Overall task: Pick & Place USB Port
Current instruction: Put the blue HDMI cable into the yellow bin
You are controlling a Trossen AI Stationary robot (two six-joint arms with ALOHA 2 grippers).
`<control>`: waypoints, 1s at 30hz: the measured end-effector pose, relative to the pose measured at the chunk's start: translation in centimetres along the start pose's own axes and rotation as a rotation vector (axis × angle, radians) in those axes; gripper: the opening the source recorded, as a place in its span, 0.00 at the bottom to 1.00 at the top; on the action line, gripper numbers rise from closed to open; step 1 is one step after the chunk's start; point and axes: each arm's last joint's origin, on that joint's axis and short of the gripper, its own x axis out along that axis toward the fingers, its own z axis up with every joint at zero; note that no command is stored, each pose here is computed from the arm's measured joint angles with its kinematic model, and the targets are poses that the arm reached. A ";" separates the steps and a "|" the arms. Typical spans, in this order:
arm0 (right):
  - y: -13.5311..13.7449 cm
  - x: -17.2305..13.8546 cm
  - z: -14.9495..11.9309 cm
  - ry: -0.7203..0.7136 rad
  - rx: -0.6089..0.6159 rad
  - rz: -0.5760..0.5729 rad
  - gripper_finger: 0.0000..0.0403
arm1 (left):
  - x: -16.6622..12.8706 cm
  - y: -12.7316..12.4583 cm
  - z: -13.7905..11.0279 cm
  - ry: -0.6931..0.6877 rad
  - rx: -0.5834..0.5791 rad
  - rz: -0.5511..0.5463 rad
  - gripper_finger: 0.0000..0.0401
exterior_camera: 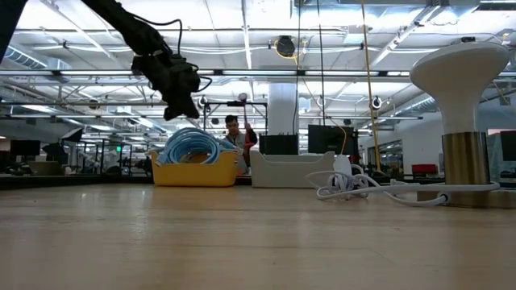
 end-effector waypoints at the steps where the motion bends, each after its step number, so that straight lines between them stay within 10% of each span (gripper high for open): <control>1: 0.0 0.0 0.0 0.000 0.000 0.000 0.68 | 0.0 -0.1 0.0 -0.003 0.002 -0.028 0.00; 30: 0.0 0.0 -0.1 0.005 -0.022 -0.003 0.68 | 2.7 3.6 -0.5 0.047 -0.001 0.064 0.00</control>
